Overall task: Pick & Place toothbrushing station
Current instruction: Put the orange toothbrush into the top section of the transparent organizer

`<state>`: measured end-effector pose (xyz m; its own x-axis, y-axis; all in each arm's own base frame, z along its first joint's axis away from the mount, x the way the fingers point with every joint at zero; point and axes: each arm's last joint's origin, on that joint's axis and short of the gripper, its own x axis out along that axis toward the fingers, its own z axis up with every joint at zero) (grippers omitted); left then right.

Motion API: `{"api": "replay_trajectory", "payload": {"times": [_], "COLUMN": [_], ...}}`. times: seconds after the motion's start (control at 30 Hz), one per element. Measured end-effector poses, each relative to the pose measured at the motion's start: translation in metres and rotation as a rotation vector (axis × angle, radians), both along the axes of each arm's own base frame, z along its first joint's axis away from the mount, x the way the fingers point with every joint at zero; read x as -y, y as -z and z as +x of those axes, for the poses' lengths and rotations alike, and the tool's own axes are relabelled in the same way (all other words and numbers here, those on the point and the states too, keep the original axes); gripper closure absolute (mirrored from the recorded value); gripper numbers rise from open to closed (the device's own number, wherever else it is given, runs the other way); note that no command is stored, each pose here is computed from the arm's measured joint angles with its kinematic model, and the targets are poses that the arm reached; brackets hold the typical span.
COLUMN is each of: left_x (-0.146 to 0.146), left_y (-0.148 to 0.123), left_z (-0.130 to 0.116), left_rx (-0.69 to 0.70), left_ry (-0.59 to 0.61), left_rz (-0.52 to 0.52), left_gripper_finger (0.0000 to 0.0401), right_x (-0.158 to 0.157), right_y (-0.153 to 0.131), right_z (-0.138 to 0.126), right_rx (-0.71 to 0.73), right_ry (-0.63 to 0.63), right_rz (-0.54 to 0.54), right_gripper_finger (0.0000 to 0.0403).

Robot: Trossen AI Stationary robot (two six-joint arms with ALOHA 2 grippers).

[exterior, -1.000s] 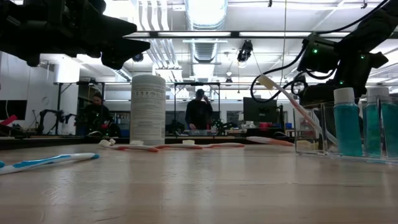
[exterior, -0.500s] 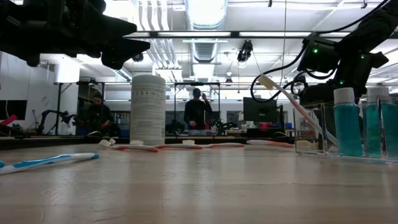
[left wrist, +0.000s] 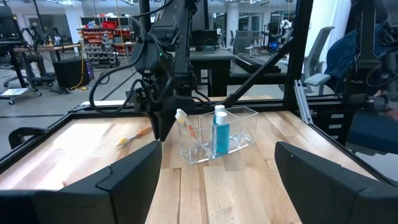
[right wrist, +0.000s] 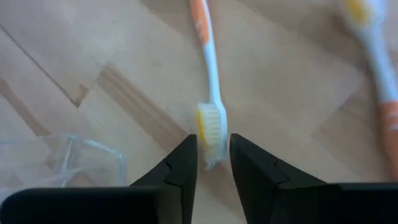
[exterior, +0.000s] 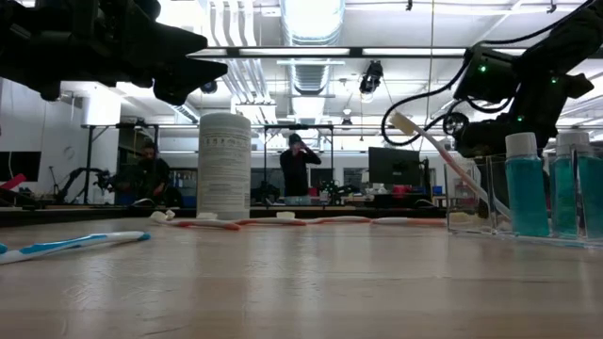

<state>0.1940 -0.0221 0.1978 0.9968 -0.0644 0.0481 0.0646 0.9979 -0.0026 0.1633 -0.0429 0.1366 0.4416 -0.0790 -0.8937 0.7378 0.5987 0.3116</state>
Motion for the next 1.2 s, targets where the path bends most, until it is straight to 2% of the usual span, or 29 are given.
{"api": "replay_trajectory", "payload": {"times": [0.37,0.57,0.9,1.2], "left_x": [0.000,0.000,0.000,0.000], "left_y": [0.000,0.000,0.000,0.000], "left_z": [0.000,0.000,0.000,0.000], "left_rx": [0.000,0.000,0.000,0.000], "left_ry": [0.000,0.000,0.000,0.000], "left_rz": [0.000,0.000,0.000,0.000], "left_gripper_finger": [0.0082,0.0082,0.0082,0.0082], "right_x": [-0.001,-0.006,-0.031,-0.053], "right_y": [-0.025,-0.036,-0.023,0.007], "right_z": [-0.011,-0.021,-0.037,-0.050], "right_rx": [0.125,0.195,0.255,0.397], "right_ry": [0.029,0.028,0.015,-0.021], "right_rz": [-0.106,-0.230,-0.486,-0.571], "right_gripper_finger": [0.0267,0.0256,0.0252,0.0247]}}
